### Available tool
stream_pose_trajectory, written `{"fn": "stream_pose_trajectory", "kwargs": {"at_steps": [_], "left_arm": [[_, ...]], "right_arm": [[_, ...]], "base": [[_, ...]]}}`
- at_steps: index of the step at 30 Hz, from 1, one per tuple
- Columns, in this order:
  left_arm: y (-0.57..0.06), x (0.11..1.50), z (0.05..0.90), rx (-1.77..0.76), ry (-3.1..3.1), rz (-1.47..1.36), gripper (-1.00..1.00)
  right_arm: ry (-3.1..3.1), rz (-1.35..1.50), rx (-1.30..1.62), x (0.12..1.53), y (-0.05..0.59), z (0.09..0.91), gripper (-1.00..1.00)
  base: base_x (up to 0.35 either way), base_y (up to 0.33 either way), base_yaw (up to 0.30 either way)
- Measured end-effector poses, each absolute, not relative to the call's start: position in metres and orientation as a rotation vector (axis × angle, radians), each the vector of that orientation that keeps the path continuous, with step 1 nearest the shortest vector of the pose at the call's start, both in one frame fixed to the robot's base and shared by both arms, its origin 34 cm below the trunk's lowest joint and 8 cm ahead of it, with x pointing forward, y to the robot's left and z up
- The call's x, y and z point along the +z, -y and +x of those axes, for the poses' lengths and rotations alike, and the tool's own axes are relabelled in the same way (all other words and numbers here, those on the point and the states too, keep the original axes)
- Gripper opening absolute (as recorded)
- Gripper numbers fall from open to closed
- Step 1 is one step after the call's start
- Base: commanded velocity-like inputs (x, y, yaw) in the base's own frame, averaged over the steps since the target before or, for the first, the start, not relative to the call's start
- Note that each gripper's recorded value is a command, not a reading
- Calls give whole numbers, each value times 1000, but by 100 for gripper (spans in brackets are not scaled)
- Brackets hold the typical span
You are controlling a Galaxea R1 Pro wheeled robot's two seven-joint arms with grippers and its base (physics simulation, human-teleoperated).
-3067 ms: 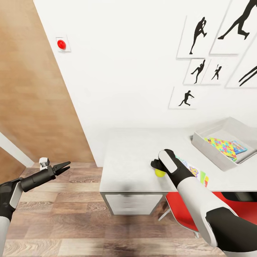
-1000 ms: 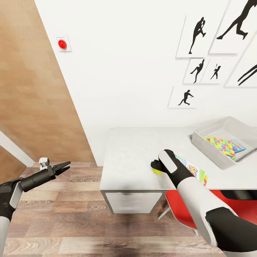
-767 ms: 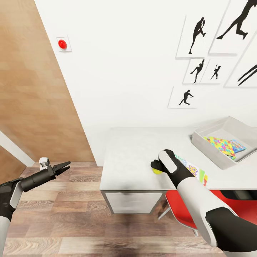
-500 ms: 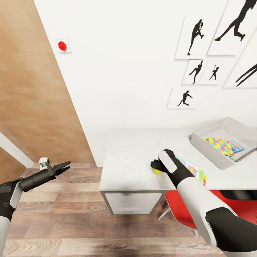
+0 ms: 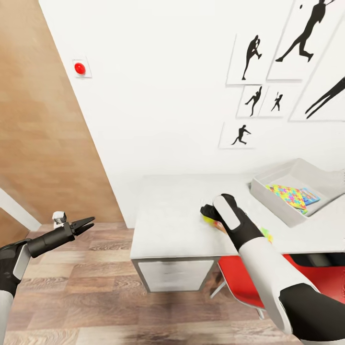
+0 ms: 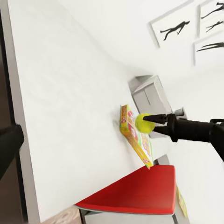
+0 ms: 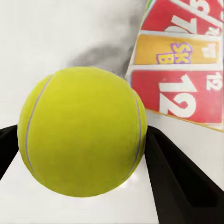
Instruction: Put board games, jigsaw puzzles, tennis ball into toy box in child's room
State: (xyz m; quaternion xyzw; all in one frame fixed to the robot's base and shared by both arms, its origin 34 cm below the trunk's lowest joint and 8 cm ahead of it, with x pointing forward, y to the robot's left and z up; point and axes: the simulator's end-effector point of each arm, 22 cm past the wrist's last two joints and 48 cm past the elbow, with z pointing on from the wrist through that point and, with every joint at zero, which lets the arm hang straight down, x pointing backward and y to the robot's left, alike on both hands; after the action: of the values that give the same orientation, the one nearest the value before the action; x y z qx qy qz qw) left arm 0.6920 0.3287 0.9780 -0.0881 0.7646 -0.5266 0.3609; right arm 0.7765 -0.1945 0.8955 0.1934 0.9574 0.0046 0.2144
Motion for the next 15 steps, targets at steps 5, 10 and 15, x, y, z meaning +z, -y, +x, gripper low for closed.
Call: {"fn": "stream_pose_trajectory", "kwargs": {"at_steps": [5,10,15], "left_arm": [[-329,983,692,-1356,-1963,-221,100],[-329,988,692,-1354,-1956,-216,100],[-329,992,692,-1354,-1949,-210,100]], "right_arm": [[-2544,438,111,960,176,802,-100],[-2412,345,224,1025,155,806,-100],[-2334,270,312,1057,139,775,-100]], "base": [[-109,0,-74],[-35,0,-70],[-5,0,-68]]}}
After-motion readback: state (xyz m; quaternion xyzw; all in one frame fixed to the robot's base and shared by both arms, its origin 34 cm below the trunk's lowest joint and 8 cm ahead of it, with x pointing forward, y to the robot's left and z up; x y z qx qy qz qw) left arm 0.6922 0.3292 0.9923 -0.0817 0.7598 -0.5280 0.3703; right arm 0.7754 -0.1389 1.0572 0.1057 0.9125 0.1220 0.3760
